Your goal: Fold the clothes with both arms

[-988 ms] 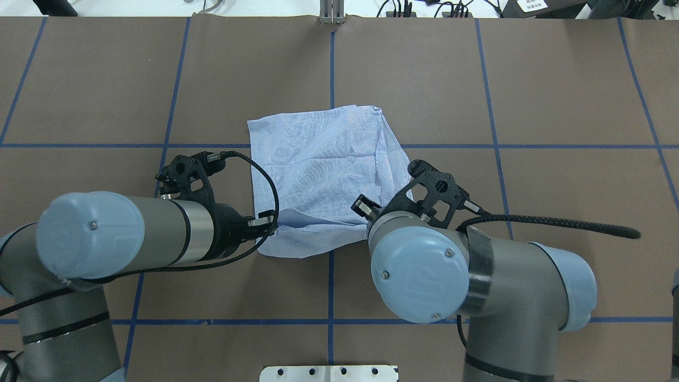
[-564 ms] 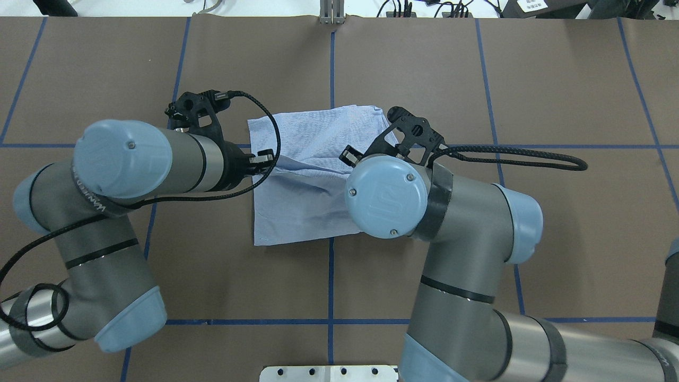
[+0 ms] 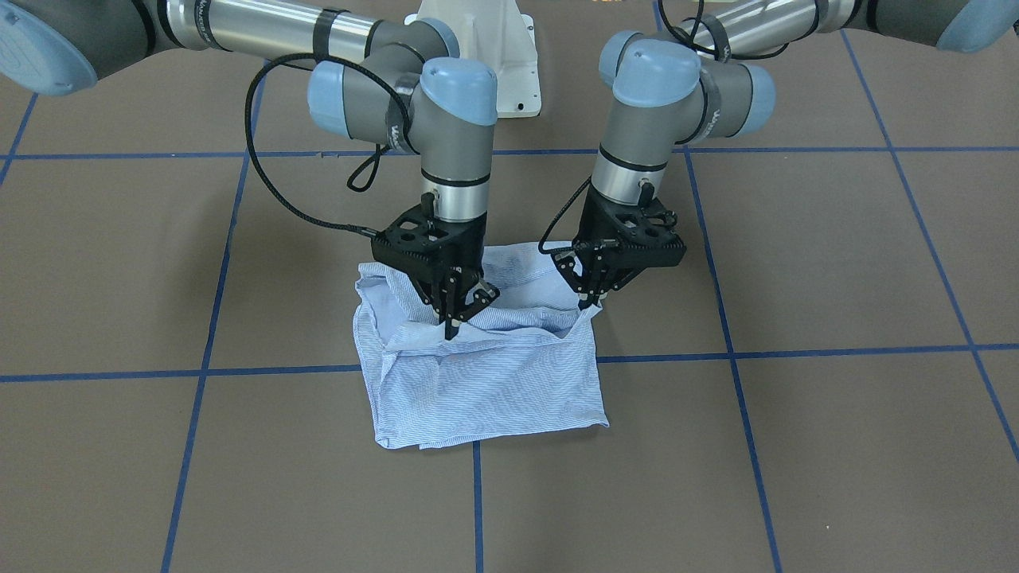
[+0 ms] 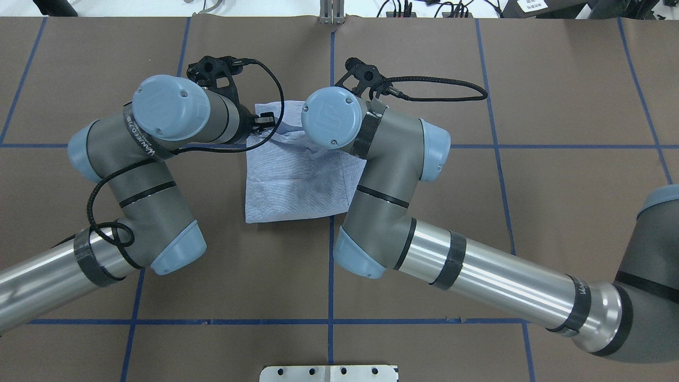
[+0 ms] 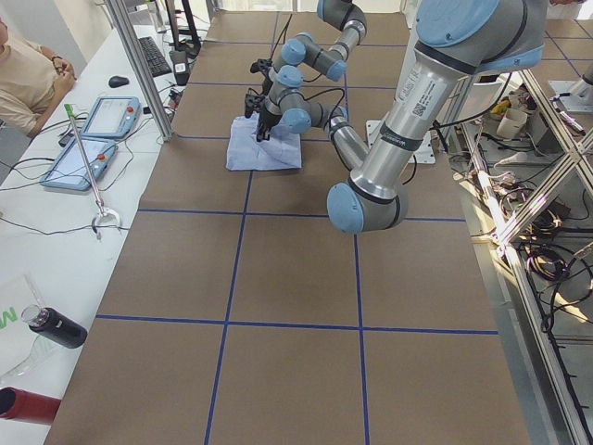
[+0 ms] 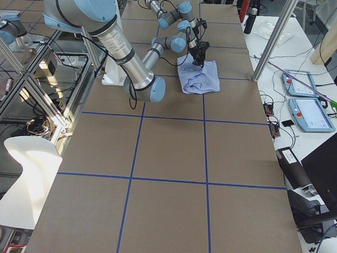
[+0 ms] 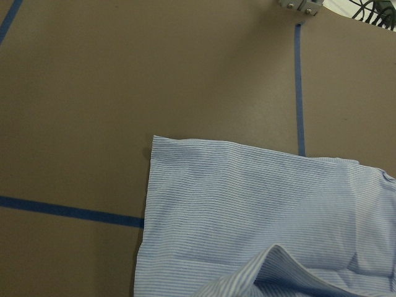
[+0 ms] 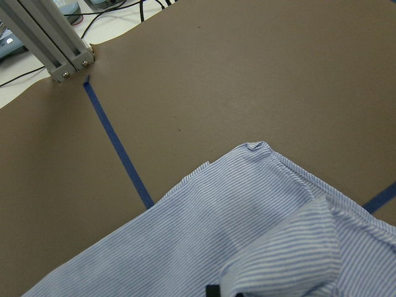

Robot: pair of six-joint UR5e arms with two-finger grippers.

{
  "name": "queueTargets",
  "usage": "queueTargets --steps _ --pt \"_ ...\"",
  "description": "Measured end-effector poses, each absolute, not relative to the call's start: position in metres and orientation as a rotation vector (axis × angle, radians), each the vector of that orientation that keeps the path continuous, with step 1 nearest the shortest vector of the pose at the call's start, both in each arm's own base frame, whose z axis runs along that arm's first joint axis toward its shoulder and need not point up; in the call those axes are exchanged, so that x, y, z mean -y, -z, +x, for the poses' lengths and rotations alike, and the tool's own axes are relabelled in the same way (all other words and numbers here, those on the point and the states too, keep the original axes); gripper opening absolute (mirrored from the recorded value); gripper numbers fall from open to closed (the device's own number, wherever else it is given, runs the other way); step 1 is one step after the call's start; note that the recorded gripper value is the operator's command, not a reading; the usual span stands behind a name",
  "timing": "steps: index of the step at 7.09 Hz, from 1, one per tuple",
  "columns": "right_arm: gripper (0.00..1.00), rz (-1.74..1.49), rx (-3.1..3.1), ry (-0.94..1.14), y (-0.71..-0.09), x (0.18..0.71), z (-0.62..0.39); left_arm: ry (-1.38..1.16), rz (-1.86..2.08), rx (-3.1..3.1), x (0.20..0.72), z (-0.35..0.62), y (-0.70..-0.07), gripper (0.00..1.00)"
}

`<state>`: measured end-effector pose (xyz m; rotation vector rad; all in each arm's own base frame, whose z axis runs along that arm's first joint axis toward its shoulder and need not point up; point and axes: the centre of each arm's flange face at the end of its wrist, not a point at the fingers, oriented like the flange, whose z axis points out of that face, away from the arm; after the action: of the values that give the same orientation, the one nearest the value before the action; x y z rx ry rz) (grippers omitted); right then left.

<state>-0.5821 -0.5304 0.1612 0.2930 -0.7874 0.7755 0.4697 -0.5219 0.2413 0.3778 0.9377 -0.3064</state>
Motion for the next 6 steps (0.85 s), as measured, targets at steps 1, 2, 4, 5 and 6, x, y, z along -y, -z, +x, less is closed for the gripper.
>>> queueTargets --steps 1,2,4,5,6 --pt "0.0 0.296 0.779 -0.756 -0.173 0.549 -0.59 0.294 0.393 -0.92 0.542 0.479 -0.256 0.0" --pt "0.63 0.297 0.77 -0.738 -0.186 0.561 -0.598 0.285 0.401 -0.906 0.559 0.491 -0.269 0.72" --pt "1.0 0.31 0.748 -0.637 -0.201 0.573 -0.604 0.247 0.434 -0.908 0.581 0.508 -0.295 1.0" --pt "1.0 0.28 0.747 -0.569 -0.195 0.588 -0.59 0.2 0.458 -0.917 0.587 0.503 -0.296 1.0" --pt "1.0 0.217 0.735 -0.481 -0.182 0.612 -0.557 0.136 0.454 -0.947 0.593 0.479 -0.293 1.0"
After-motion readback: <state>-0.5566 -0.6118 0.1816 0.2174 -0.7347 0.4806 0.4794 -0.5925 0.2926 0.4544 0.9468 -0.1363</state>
